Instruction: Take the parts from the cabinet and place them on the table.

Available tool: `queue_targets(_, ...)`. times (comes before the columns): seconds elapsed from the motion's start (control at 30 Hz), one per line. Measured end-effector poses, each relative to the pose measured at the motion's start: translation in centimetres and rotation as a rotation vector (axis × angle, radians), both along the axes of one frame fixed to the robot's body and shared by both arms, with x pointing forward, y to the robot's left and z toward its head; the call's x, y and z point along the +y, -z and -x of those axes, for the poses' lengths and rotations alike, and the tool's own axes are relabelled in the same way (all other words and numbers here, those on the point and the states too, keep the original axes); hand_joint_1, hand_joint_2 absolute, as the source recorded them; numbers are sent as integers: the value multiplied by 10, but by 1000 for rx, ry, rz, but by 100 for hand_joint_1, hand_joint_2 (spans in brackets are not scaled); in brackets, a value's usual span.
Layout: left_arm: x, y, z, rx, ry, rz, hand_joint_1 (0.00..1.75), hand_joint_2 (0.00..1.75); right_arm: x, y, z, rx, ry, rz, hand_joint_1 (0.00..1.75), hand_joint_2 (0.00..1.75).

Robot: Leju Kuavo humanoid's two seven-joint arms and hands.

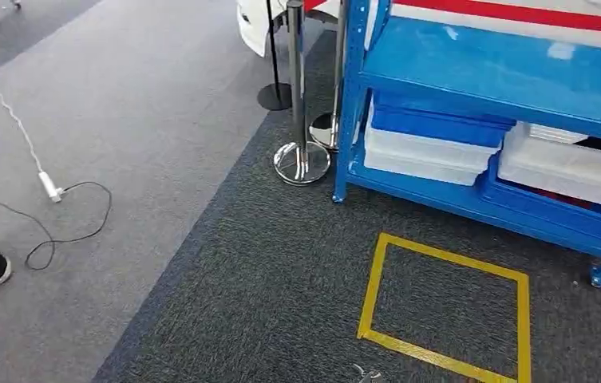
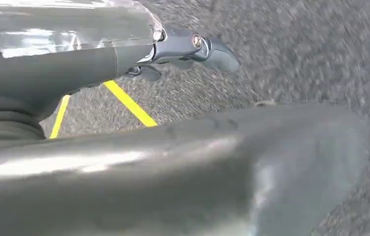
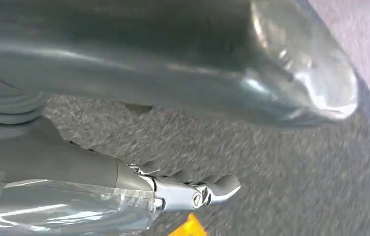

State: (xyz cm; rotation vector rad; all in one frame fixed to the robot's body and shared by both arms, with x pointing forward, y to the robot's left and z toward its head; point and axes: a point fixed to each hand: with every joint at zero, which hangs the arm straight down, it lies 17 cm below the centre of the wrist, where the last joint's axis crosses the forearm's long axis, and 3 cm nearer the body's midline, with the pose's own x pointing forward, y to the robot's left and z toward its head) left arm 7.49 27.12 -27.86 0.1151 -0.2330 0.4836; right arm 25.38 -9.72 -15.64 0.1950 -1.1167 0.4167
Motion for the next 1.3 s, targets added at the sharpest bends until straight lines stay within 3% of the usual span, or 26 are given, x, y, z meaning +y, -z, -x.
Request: queue_targets(1.3, -10, 1, 8, 13, 64, 18, 0, 0, -7, 4, 4, 9, 28, 0, 0, 0)
